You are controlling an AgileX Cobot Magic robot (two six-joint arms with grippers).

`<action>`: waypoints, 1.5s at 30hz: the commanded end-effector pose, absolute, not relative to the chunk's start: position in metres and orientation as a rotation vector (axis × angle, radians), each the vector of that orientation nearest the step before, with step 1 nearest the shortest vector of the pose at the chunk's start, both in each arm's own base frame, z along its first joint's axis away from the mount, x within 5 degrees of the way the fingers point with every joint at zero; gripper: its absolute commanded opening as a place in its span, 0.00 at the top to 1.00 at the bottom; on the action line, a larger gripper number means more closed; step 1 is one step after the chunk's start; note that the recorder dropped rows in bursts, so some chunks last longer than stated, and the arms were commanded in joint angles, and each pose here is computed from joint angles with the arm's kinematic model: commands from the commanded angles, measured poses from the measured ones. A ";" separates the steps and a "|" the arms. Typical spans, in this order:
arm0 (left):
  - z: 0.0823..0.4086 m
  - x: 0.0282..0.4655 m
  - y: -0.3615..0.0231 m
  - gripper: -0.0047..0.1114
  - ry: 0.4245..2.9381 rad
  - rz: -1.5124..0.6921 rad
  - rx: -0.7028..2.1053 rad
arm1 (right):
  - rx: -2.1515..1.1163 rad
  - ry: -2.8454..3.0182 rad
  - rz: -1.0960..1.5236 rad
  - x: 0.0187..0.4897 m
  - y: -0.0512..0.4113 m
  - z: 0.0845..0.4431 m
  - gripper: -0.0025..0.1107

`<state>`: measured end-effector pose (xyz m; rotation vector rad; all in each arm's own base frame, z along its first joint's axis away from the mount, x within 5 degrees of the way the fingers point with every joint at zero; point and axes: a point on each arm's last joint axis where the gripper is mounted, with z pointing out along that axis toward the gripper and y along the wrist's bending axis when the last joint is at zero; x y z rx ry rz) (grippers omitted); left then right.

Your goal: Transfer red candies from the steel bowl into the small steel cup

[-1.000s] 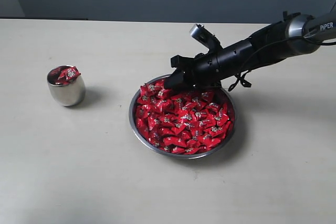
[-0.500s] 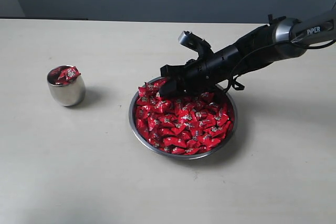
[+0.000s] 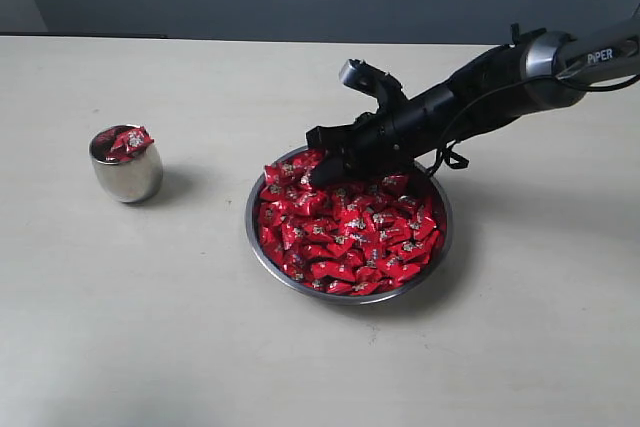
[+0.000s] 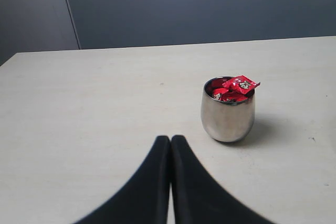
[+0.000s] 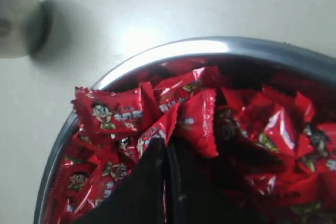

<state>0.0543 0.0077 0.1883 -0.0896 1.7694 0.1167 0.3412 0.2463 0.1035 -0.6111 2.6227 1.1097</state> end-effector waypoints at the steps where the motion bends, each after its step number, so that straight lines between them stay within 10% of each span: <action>1: 0.187 0.054 0.008 0.96 1.767 0.114 -0.092 | -0.633 2.597 0.997 0.344 0.241 0.122 0.99; 28: 0.187 0.054 0.008 0.96 1.767 0.114 -0.092 | -0.782 2.415 0.471 0.341 0.208 0.208 0.99; 45: 0.187 0.054 0.008 0.96 1.767 0.114 -0.092 | -0.974 2.162 0.668 0.332 0.310 0.205 0.99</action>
